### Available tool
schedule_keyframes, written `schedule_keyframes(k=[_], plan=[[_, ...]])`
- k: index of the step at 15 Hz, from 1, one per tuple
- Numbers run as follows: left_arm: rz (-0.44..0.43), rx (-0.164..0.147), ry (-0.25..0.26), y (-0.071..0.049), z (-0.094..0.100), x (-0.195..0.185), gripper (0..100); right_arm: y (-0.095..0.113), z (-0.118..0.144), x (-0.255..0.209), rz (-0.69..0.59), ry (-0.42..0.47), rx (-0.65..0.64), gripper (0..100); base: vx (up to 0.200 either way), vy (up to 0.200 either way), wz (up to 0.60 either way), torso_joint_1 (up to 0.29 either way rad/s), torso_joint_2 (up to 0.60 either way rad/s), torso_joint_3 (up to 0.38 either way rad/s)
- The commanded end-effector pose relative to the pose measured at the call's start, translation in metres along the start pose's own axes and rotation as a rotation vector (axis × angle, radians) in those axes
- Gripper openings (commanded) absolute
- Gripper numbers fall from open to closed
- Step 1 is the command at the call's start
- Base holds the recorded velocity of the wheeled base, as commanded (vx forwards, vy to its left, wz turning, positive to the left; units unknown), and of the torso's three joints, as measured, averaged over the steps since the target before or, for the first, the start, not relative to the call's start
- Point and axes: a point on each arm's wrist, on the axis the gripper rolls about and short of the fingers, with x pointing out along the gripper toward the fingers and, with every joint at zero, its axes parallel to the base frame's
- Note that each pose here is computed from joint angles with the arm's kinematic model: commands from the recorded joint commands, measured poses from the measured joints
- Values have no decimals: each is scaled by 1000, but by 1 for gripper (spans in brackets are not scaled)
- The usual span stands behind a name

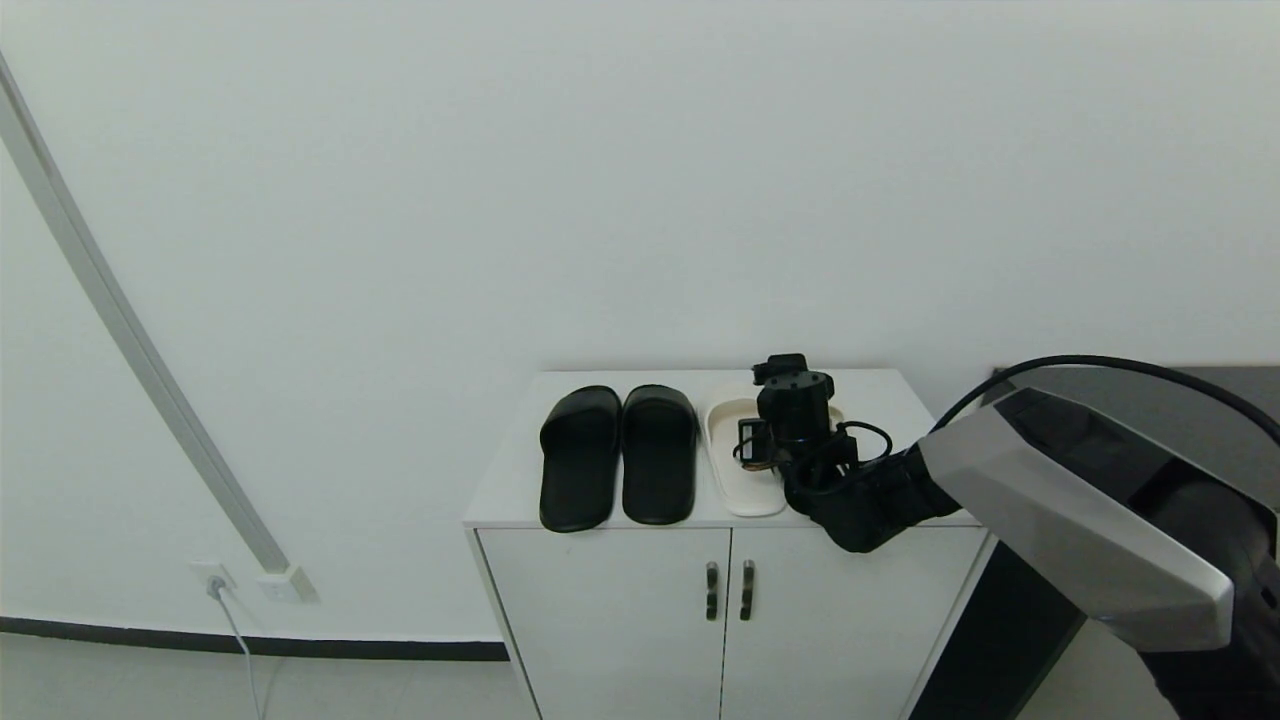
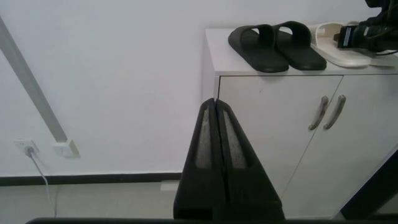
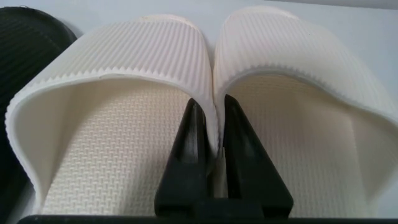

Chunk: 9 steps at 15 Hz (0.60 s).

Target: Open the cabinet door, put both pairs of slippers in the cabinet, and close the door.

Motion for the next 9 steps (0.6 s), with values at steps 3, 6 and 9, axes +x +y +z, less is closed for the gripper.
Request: schedule_keyframes(k=[3, 6, 9], plan=[[1, -1, 1, 0, 0, 0, 0, -6, 21, -16, 3, -21, 16, 0, 0, 0, 0, 0, 0, 0], [1, -1, 3, 0, 0, 0, 0, -17, 37, -43, 14, -36, 25, 0, 0, 0, 0, 0, 0, 0], [1, -1, 3, 0, 0, 0, 0, -26, 48, -75, 72, -52, 31, 0, 0, 0, 0, 0, 0, 0]])
